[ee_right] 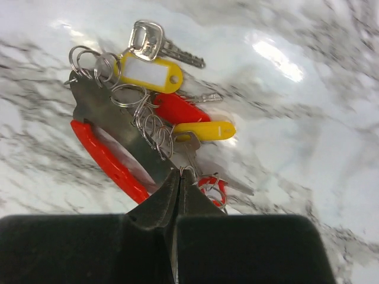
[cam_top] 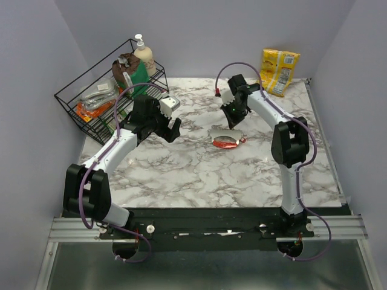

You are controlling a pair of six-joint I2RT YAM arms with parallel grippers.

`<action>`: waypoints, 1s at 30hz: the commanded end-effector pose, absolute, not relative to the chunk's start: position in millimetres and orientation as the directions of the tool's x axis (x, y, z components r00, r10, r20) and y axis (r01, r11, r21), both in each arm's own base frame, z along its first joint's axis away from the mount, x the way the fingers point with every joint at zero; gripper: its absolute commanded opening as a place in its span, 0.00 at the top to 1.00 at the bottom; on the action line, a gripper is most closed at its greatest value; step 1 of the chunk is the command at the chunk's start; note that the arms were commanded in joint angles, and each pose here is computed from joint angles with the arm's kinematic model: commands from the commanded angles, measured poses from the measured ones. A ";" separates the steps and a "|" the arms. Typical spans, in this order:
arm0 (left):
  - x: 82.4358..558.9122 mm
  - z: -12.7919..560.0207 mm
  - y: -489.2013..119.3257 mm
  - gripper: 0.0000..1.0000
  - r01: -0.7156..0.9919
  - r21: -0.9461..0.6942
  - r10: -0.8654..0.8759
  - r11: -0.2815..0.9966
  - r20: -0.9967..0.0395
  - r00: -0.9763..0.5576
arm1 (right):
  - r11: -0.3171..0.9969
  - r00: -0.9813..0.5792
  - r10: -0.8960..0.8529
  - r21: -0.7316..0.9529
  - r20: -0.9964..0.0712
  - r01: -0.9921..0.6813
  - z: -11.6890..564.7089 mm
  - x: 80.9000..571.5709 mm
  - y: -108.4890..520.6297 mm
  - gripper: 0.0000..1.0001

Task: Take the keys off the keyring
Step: Move the keyring to the center of the board.

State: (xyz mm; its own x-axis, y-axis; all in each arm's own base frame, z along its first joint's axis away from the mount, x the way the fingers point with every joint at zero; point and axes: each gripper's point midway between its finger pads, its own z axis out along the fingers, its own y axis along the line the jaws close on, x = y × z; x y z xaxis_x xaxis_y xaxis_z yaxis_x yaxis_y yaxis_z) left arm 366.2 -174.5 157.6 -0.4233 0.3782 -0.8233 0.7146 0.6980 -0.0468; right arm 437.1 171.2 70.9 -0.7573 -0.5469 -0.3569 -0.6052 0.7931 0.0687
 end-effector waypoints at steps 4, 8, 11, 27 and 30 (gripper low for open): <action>371.7 166.7 -168.4 0.01 0.723 0.027 0.432 0.690 -0.817 -0.382 | 0.649 -0.653 -0.646 0.166 -0.396 -0.742 81.2 408.2 245.7 0.93; 368.5 161.5 -169.6 0.01 0.743 0.022 0.450 0.668 -0.808 -0.380 | 0.597 -0.629 -0.682 0.213 -0.372 -0.773 73.6 382.6 266.3 0.91; 366.4 160.5 -174.2 0.01 0.758 0.003 0.447 0.653 -0.809 -0.381 | 0.576 -0.626 -0.700 0.246 -0.345 -0.780 60.0 364.1 272.2 0.87; 371.0 162.7 -185.5 0.01 0.777 -0.053 0.429 0.627 -0.809 -0.401 | 0.513 -0.497 -0.713 0.115 -0.495 -0.851 104.7 360.9 239.4 0.27; 368.8 165.7 -185.6 0.01 0.779 -0.054 0.427 0.624 -0.811 -0.399 | 0.561 -0.522 -0.692 0.083 -0.499 -0.824 99.7 381.1 216.2 0.27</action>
